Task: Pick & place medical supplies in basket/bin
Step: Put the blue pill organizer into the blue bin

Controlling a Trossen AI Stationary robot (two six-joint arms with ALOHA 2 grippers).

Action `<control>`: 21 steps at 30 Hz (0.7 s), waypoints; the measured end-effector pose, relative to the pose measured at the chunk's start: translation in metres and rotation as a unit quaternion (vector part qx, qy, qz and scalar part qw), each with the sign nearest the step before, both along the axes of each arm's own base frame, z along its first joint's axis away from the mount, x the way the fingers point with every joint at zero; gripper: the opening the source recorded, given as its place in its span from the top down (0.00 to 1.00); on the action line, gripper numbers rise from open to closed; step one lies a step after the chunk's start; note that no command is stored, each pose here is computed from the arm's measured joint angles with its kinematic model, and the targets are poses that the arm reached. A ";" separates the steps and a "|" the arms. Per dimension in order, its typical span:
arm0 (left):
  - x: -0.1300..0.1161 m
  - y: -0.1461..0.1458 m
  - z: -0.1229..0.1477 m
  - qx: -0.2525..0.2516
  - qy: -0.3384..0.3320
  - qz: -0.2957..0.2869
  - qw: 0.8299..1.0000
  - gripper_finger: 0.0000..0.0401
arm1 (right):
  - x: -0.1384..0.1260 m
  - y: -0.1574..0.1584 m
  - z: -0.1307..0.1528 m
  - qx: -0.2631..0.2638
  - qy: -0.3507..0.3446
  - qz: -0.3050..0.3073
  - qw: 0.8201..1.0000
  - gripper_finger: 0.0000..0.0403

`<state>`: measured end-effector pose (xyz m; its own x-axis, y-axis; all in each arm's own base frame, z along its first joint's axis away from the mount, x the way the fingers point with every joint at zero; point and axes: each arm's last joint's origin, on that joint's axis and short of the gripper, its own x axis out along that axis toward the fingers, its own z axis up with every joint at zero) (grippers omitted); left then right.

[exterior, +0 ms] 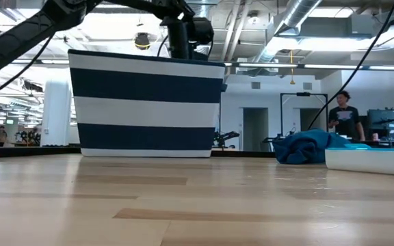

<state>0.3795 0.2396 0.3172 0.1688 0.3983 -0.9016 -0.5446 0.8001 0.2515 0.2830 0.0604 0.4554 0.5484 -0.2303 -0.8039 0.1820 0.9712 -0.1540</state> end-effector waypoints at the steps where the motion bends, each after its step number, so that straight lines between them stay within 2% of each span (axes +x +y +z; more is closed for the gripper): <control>1: -0.001 -0.002 0.003 0.004 -0.003 -0.001 1.000 0.63 | 0.002 0.000 0.001 0.003 -0.009 0.000 1.000 0.46; 10: -0.010 -0.025 0.027 0.047 0.026 0.003 0.999 0.63 | 0.019 0.005 0.003 0.047 -0.072 -0.021 0.996 0.46; 18: -0.017 -0.067 0.055 0.049 0.019 -0.037 0.998 0.63 | 0.011 0.001 -0.011 0.044 0.021 -0.029 0.998 0.46; 21: -0.022 -0.086 0.069 0.052 0.007 -0.051 0.997 0.63 | 0.011 0.006 -0.015 0.092 0.033 -0.035 0.995 0.46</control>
<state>0.3571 0.1531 0.3864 0.2010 0.4713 -0.8588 -0.4578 0.8203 0.3430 0.2937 0.0664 0.4401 0.4802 -0.1124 -0.8699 0.2459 0.9692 0.0105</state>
